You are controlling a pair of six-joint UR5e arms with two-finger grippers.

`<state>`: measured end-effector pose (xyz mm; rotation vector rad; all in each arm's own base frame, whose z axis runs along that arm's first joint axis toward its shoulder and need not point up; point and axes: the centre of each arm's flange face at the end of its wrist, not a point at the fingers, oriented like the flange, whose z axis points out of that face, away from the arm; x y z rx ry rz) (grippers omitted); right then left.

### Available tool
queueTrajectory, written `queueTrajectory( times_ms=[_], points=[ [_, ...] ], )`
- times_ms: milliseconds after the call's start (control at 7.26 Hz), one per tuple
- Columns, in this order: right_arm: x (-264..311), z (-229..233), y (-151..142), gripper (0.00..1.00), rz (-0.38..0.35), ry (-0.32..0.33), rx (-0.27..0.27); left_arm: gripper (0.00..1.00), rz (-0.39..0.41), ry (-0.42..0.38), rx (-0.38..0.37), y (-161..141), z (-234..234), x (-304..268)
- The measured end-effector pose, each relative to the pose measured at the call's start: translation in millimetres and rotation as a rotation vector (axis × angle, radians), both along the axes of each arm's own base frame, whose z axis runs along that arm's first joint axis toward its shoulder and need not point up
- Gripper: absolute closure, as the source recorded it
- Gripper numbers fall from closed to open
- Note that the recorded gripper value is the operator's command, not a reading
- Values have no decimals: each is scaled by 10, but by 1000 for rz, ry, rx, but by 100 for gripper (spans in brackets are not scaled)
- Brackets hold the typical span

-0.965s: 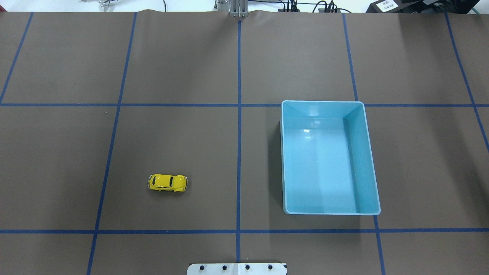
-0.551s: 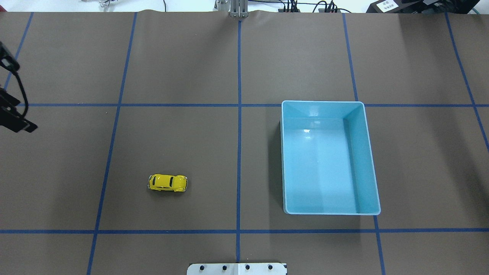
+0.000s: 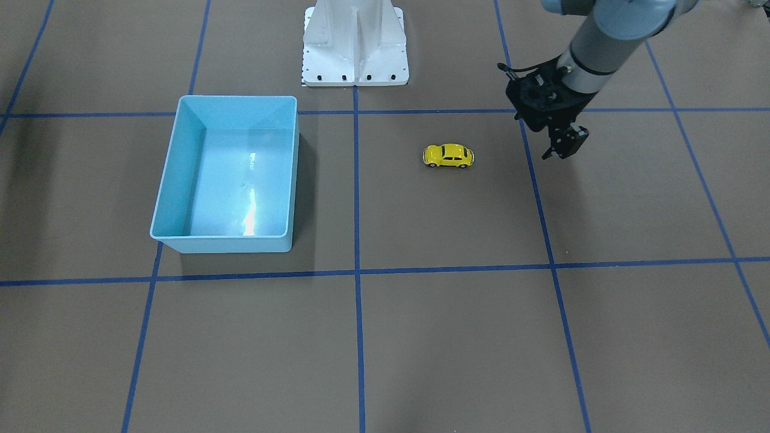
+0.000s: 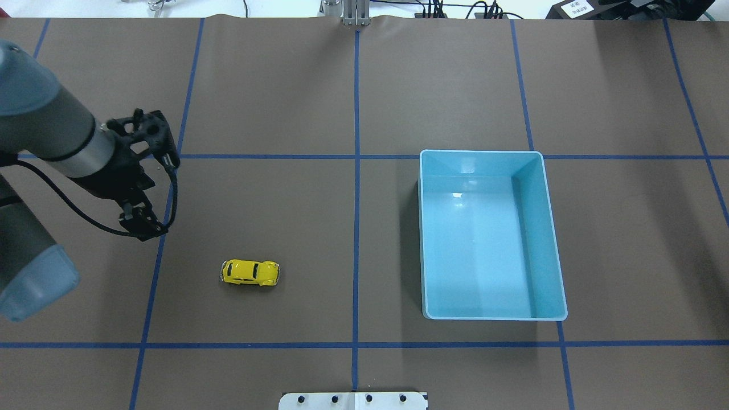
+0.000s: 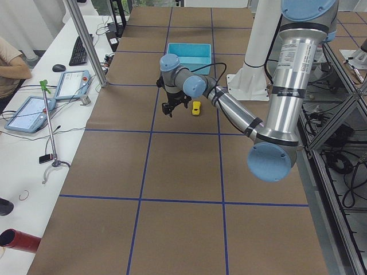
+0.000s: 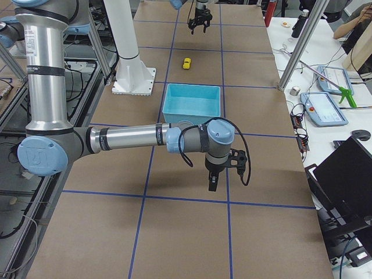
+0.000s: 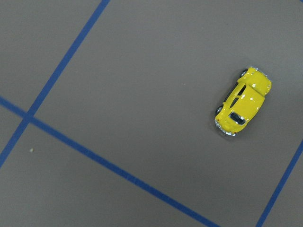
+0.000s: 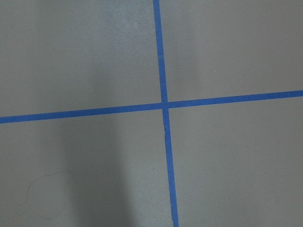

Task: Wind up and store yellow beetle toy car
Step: 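Move the left gripper over the yellow beetle toy car, then lower the left gripper onto the yellow car and close on it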

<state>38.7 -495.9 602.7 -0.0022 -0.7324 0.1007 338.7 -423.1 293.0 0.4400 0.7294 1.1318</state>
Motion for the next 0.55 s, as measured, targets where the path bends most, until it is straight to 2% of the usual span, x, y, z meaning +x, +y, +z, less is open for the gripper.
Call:
queueTrajectory(
  times_ms=[276,413,551],
  points=[
    [-12,1,-1,0,-3,0,0,0,77,-128,159,252,-183,627],
    [-23,6,1,0,-5,0,-1,0,123,-189,209,308,-266,870],
    [-38,11,3,0,-8,0,-2,0,157,-241,217,279,-352,1119]
  ],
)
